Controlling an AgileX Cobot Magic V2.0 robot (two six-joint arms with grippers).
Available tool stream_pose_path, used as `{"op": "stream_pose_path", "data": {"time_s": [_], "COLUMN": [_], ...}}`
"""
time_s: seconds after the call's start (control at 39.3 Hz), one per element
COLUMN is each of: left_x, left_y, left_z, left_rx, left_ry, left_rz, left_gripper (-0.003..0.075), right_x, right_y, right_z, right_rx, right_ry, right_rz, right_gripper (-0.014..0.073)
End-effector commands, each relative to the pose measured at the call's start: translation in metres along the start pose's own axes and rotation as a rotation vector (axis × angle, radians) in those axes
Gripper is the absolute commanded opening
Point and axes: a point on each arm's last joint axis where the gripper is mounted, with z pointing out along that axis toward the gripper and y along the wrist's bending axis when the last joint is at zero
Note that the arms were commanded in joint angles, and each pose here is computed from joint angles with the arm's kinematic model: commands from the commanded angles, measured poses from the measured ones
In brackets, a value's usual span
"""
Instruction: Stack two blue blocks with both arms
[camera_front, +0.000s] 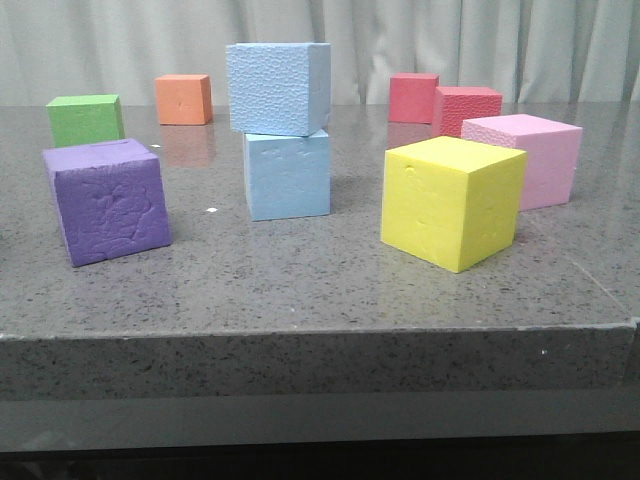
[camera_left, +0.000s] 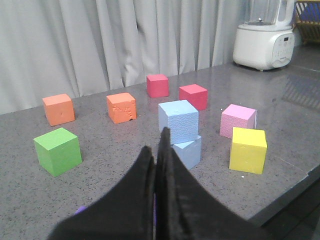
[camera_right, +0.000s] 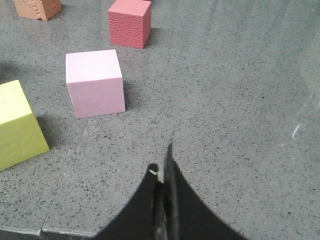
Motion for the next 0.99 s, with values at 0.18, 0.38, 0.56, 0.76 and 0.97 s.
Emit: {"op": "stream_pose_path", "data": {"time_s": [0.18, 0.38, 0.56, 0.76, 0.97], "left_x": [0.033, 0.067, 0.099, 0.126, 0.141], "left_y": [-0.008, -0.003, 0.007, 0.016, 0.021], "left_z": [0.002, 0.019, 0.032, 0.037, 0.040], "left_rx": [-0.087, -0.256, -0.408, -0.532, -0.580], "left_ry": [-0.130, -0.120, -0.086, -0.057, -0.089], "left_rz": [-0.008, -0.063, -0.083, -0.079, -0.071], "left_gripper": [-0.0020, -0.0020, -0.0020, -0.0020, -0.0020], "right_x": [-0.013, -0.013, -0.013, -0.013, -0.013], "right_y": [0.002, 0.001, 0.001, 0.001, 0.001], "right_z": [-0.003, -0.002, -0.002, -0.002, -0.002], "right_rx": [-0.015, -0.015, -0.014, -0.014, -0.014], "right_ry": [-0.084, -0.083, -0.081, -0.081, -0.081], "right_rz": [-0.014, -0.014, -0.014, -0.014, -0.014], "right_gripper": [-0.0068, -0.0068, -0.0068, -0.0068, -0.0068]}}
